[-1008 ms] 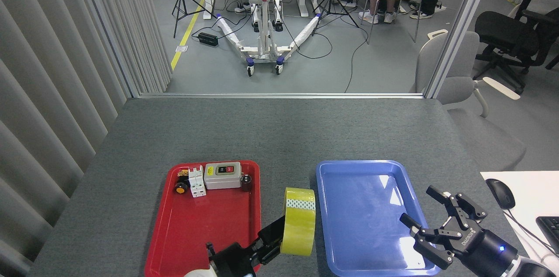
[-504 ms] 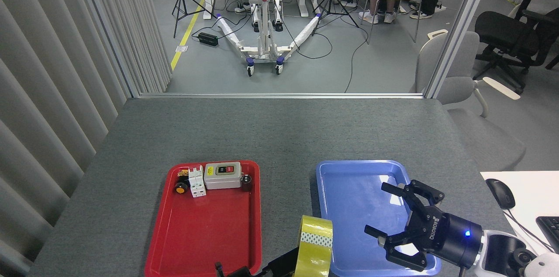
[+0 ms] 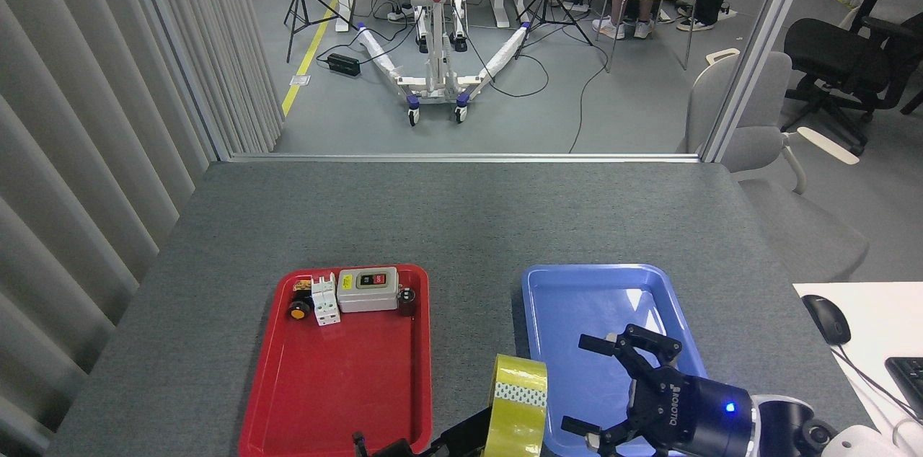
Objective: Place and move tape with both arms
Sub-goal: 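Bring the right gripper to the tape held by the left gripper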
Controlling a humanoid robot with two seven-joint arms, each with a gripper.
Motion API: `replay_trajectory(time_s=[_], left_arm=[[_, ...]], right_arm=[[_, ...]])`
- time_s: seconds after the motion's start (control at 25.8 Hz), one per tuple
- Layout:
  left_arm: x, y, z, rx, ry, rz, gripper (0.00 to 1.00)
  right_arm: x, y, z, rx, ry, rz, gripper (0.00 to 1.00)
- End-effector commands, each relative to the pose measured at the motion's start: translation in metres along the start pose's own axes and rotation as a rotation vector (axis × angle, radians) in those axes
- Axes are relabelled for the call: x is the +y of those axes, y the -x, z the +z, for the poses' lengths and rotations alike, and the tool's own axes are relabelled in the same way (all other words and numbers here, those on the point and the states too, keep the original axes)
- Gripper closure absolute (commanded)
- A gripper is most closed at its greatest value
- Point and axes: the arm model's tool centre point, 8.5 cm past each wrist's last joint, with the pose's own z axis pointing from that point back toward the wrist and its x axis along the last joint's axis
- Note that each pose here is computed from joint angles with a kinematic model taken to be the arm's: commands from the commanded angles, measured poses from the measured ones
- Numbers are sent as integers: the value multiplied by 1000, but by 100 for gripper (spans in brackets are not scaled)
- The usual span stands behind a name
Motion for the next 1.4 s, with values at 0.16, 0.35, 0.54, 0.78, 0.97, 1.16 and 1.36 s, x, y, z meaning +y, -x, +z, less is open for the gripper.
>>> replay_trajectory(time_s=[0.16, 0.35, 0.54, 0.78, 0.97, 1.16, 1.36], left_arm=[[0, 0, 1, 1, -1, -6, 100], [1, -3, 2, -1, -1, -15, 100], [2, -2, 4, 2, -5, -16, 100], [3, -2, 4, 0, -9, -17, 100], [7, -2, 8, 1, -25, -21, 100], [10, -1, 11, -2, -32, -26, 100], [13, 0, 16, -1, -42, -35, 100]], right_arm=[[2, 4, -33, 1, 26, 6, 1], [-2, 15, -49, 10, 49, 11, 1], [7, 8, -62, -13, 22, -15, 5], [11, 1, -72, -31, 13, -16, 6], [13, 3, -75, -31, 10, -21, 20], [15, 1, -77, -42, 7, -27, 41], [11, 1, -78, -70, 11, -16, 55]])
